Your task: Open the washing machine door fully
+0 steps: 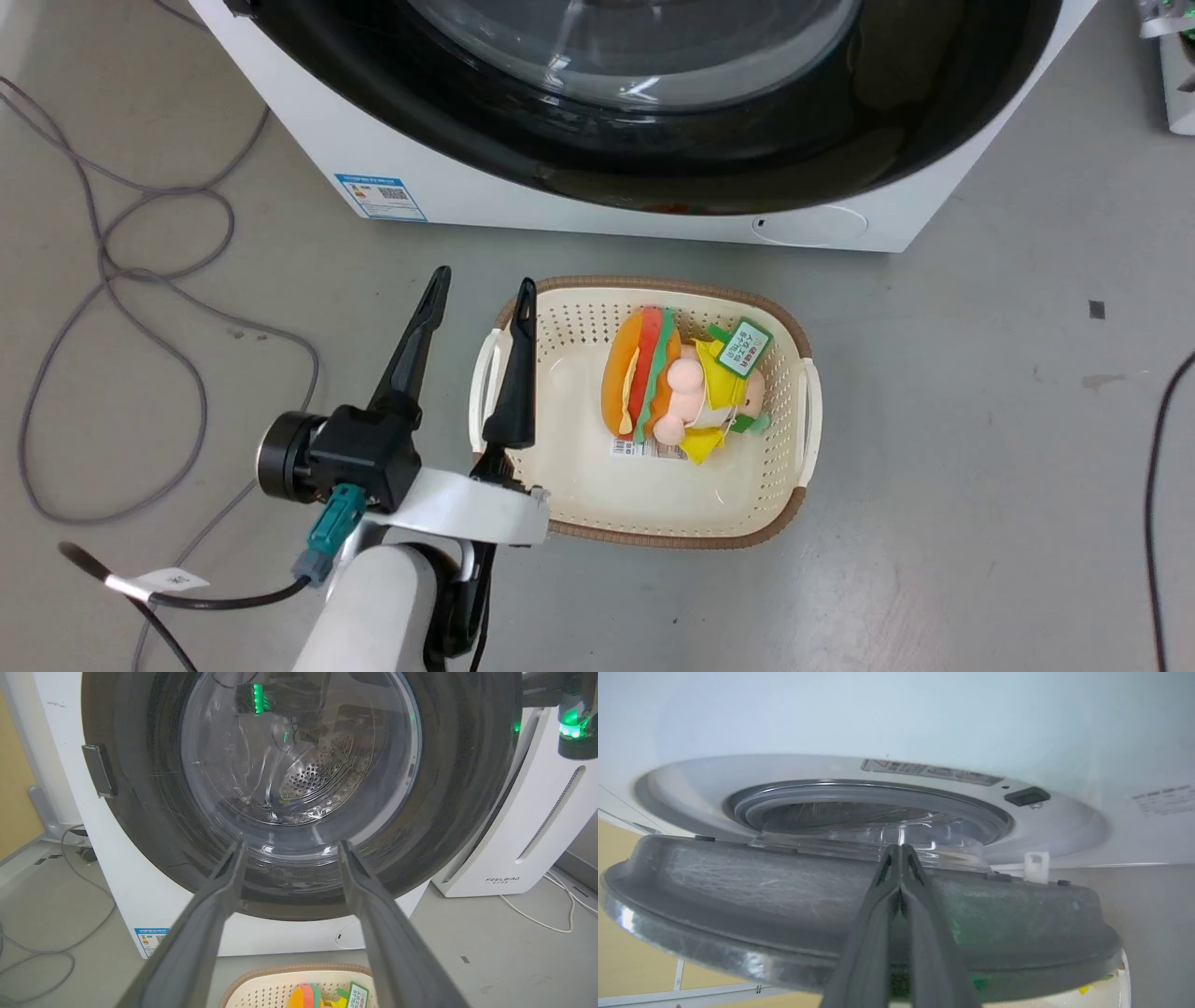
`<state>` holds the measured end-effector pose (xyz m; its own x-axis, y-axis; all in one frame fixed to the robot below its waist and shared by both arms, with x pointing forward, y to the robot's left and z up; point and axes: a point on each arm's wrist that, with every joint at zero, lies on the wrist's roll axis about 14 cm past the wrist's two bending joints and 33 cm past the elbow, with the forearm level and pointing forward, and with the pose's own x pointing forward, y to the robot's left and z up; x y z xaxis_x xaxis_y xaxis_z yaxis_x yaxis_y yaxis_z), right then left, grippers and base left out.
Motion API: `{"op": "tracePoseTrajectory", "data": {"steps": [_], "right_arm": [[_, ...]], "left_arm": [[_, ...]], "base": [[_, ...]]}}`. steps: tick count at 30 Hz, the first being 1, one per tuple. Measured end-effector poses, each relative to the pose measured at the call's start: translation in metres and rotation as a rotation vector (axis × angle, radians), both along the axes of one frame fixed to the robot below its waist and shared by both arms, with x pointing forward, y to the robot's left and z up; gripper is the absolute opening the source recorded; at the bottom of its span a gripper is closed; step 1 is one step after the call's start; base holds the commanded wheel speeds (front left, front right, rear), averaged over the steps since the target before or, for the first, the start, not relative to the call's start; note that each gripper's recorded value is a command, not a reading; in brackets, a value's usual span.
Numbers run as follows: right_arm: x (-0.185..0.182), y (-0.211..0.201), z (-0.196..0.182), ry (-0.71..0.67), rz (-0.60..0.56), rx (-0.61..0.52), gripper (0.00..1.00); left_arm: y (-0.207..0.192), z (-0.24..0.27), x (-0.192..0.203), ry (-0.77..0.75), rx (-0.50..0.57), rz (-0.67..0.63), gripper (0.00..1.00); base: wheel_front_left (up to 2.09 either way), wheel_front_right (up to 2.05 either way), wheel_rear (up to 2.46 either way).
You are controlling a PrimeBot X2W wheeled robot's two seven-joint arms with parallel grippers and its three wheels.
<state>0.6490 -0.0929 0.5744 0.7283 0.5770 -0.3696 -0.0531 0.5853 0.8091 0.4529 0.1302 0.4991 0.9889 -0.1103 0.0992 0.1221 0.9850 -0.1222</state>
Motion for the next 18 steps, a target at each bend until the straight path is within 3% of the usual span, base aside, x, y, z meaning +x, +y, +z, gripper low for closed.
{"op": "tracePoseTrajectory", "data": {"steps": [18], "right_arm": [[-0.039, 0.029, 0.000, 0.064, 0.156, -0.019, 0.00]], "left_arm": [[0.001, 0.017, -0.007, -0.037, 0.022, 0.002, 1.00]], "base": [[0.00, 0.00, 0.00]]}}
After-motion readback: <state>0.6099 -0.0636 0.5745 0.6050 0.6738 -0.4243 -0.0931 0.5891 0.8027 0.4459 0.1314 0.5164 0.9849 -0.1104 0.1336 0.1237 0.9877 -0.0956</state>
